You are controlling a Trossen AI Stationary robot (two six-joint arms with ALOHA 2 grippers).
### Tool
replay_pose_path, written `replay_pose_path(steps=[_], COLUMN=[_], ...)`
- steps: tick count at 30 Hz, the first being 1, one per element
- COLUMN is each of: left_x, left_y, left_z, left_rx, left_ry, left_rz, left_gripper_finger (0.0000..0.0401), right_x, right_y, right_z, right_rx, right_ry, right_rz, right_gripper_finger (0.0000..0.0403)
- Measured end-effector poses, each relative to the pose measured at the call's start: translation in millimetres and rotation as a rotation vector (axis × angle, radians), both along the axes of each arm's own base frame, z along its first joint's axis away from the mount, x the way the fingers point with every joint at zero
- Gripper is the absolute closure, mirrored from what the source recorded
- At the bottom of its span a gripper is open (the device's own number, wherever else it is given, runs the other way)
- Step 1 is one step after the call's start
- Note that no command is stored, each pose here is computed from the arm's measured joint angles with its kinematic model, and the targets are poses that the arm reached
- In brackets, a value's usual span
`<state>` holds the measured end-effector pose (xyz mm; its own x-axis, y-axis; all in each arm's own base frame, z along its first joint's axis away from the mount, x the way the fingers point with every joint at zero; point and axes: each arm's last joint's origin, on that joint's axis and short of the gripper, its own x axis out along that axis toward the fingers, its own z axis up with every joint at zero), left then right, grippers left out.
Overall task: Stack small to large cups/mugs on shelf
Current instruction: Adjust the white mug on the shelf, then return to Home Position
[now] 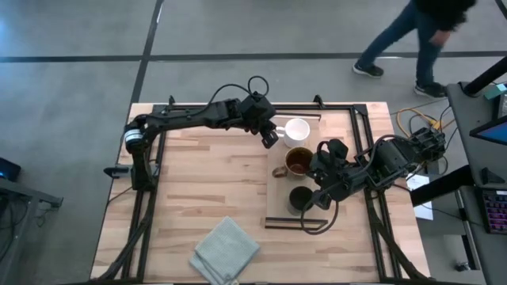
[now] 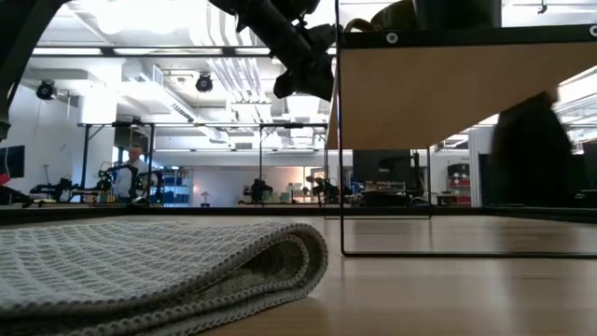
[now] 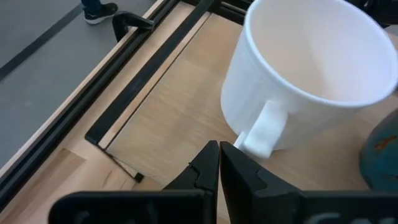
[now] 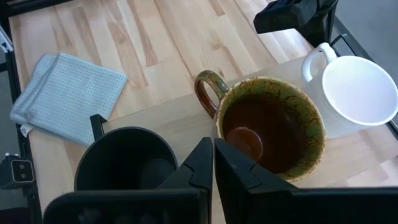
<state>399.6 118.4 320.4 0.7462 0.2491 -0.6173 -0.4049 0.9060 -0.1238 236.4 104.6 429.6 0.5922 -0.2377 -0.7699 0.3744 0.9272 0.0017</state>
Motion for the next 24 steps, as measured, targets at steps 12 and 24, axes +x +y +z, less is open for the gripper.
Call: replay_pose_path(steps=[12,24], left_x=[-4.4,-72.8], left_y=[1.8,-18.3], left_z=[8.8,97.4], left_rx=[0.054,0.147], left_ry=[0.0,-0.175], left_rz=[0.051,0.074], left_gripper_finger=[0.0401,0.0401], right_x=[-0.7,-26.7], right_y=[-0.4,-10.6], right_z=[0.0,17.6], right_rx=[-0.019,-0.047], right_ry=[0.01,-0.073], right_rz=[0.019,0.003], right_gripper_finger=[0.0394,0.0394])
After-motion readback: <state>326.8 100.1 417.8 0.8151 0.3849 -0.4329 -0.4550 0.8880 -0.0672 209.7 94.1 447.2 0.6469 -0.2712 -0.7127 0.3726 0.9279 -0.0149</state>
